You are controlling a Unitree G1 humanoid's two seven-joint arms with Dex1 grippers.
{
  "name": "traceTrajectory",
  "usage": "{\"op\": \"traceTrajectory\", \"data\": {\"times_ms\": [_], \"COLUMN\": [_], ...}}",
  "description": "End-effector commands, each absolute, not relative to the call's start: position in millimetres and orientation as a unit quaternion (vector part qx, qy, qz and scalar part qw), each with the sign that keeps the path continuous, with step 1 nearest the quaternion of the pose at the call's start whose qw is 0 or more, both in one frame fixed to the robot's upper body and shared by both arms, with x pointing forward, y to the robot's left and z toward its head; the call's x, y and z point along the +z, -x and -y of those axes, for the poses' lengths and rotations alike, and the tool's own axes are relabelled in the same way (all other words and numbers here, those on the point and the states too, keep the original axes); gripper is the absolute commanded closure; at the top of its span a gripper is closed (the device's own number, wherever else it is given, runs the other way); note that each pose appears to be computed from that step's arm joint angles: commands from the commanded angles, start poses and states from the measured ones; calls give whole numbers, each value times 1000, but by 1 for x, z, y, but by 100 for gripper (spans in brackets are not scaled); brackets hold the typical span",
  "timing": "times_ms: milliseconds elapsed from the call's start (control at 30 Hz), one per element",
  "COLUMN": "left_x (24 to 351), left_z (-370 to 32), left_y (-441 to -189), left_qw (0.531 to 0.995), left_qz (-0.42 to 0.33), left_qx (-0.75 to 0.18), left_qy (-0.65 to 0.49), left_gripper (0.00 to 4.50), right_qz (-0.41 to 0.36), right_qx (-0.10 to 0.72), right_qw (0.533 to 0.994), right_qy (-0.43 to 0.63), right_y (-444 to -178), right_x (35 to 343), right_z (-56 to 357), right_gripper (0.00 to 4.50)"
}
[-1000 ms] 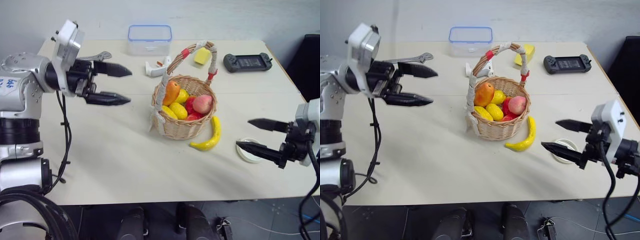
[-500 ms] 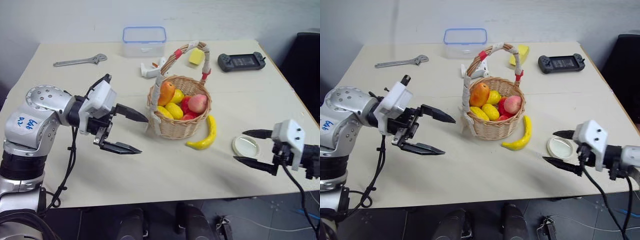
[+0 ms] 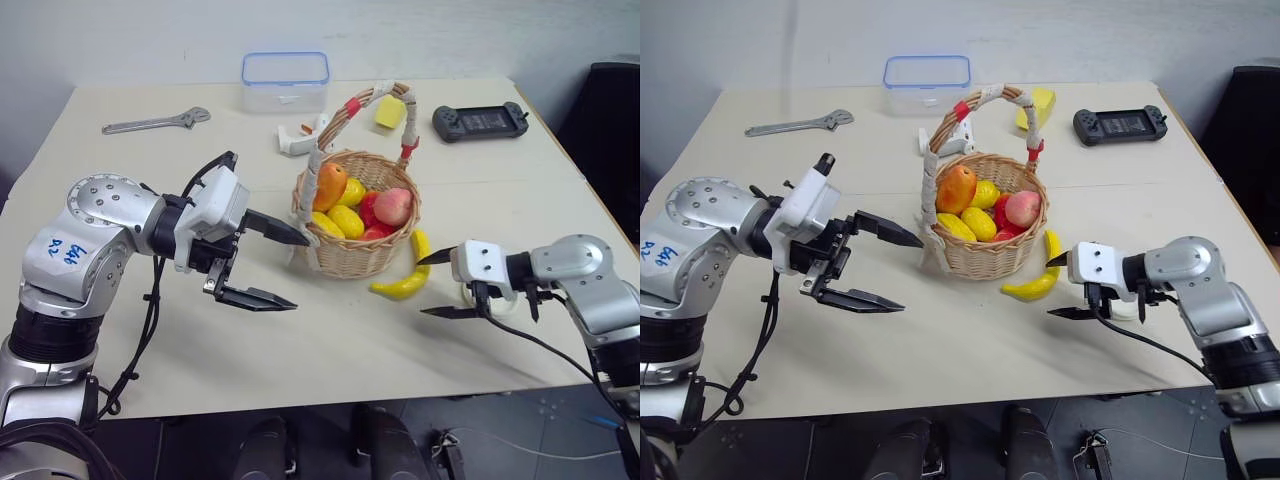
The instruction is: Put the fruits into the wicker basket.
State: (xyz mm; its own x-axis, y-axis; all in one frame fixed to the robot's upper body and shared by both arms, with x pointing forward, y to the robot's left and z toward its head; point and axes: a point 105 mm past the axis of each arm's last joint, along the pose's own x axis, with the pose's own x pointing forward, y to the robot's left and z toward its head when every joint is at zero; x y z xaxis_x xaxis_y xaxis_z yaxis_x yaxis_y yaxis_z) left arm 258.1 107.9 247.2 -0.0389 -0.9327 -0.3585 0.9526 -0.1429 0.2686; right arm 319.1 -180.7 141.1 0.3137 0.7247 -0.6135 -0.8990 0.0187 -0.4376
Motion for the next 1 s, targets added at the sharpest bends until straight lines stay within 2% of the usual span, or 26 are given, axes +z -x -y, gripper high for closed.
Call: {"op": "traceTrajectory", "data": {"times_ms": [33, 100, 233, 333, 433, 633, 800, 900, 1000], "left_x": [254, 254, 254, 255, 256, 260, 267, 270, 273], "left_z": [-105, -105, -105, -104, -105, -114, -121, -120, -116], "left_y": [-252, -252, -251, -251, -254, -264, -270, -271, -272], "left_qw": [652, 654, 657, 658, 662, 687, 704, 707, 707], "left_qz": [-4, -4, -2, 0, 2, 7, 14, 23, 31], "left_qx": [-720, -718, -716, -715, -712, -692, -679, -677, -679], "left_qy": [-239, -238, -237, -236, -235, -221, -208, -201, -197], "left_gripper": [0, 0, 0, 0, 0, 0, 0, 0, 0], "right_qz": [-107, -110, -110, -100, -83, -48, 1, 43, 77], "right_qx": [577, 573, 575, 583, 599, 610, 626, 606, 565], "right_qw": [696, 693, 684, 684, 680, 682, 699, 719, 722], "right_qy": [413, 424, 435, 426, 414, 400, 346, 337, 392], "right_y": [-328, -333, -335, -332, -322, -293, -266, -272, -297], "right_x": [139, 137, 136, 142, 150, 177, 227, 255, 265], "right_z": [179, 180, 185, 183, 179, 177, 167, 157, 147], "right_gripper": [17, 56, 186, 302, 382, 382, 382, 382, 382]}}
